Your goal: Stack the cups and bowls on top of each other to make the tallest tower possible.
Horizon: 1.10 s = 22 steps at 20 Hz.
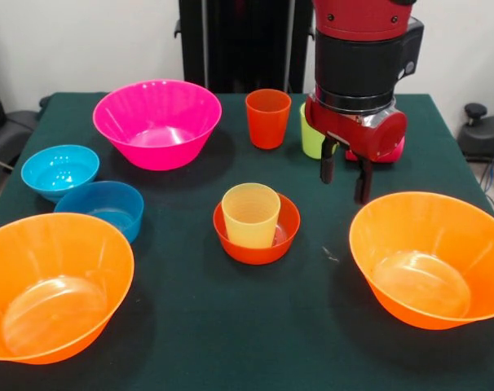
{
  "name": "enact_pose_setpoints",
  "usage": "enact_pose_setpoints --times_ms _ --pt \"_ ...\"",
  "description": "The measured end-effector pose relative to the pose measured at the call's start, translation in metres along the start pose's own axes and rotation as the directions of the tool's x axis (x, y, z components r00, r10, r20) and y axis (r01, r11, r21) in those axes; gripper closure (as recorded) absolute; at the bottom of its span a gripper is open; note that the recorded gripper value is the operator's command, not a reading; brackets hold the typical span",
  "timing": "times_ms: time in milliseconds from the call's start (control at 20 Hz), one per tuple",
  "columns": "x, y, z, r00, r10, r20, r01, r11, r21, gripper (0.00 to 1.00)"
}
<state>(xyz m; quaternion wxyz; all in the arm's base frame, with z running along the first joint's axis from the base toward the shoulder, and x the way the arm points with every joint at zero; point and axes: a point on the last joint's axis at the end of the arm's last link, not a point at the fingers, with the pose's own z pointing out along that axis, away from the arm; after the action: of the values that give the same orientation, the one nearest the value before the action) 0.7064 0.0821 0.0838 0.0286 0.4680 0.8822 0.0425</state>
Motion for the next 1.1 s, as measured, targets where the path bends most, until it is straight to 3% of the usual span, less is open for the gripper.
enact_pose_setpoints --times_ms 1100 --pt "-0.0036 0.0034 -0.0026 0.9999 -0.004 0.016 0.004 1.0000 -0.003 0.00"
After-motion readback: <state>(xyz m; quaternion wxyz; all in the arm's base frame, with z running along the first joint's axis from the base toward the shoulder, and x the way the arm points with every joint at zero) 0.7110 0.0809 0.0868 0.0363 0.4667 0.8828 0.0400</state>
